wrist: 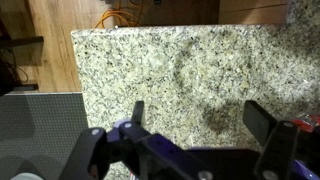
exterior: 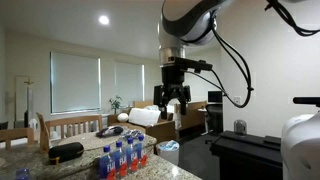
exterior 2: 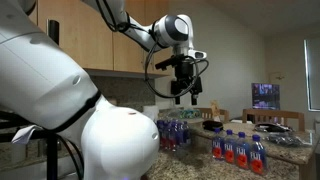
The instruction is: Move the three bottles on the right forwards
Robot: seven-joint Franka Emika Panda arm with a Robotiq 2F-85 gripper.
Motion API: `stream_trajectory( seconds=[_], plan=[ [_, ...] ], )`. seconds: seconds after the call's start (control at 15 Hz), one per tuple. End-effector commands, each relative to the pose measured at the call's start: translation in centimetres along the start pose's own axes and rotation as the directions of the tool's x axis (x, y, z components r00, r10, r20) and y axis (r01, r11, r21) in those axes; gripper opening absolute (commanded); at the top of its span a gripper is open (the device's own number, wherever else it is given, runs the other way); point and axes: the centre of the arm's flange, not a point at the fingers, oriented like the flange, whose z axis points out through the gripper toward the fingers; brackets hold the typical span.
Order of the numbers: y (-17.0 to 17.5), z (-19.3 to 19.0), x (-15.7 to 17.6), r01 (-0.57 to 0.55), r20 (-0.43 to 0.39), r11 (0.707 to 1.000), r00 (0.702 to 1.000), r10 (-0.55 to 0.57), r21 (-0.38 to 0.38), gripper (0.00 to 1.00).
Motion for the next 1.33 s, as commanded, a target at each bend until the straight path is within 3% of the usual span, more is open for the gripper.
stream_trajectory(
  seconds=[0.0, 0.73, 0.87, 1.27],
  plan=[
    [0.0, 0.0, 0.0, 0.000, 0.000, 1.000, 1.000, 0.000, 0.000, 1.00],
    [0.0, 0.0, 0.0, 0.000, 0.000, 1.000, 1.000, 0.000, 0.000, 1.00],
    [-0.8, -0.4, 0.1, -0.030, -0.054, 0.999, 0.998, 0.029, -0.028, 1.00],
    [-3.8, -0.1, 5.7, -0.062, -0.201, 0.998, 0.978, 0.059, -0.005, 1.00]
  ],
)
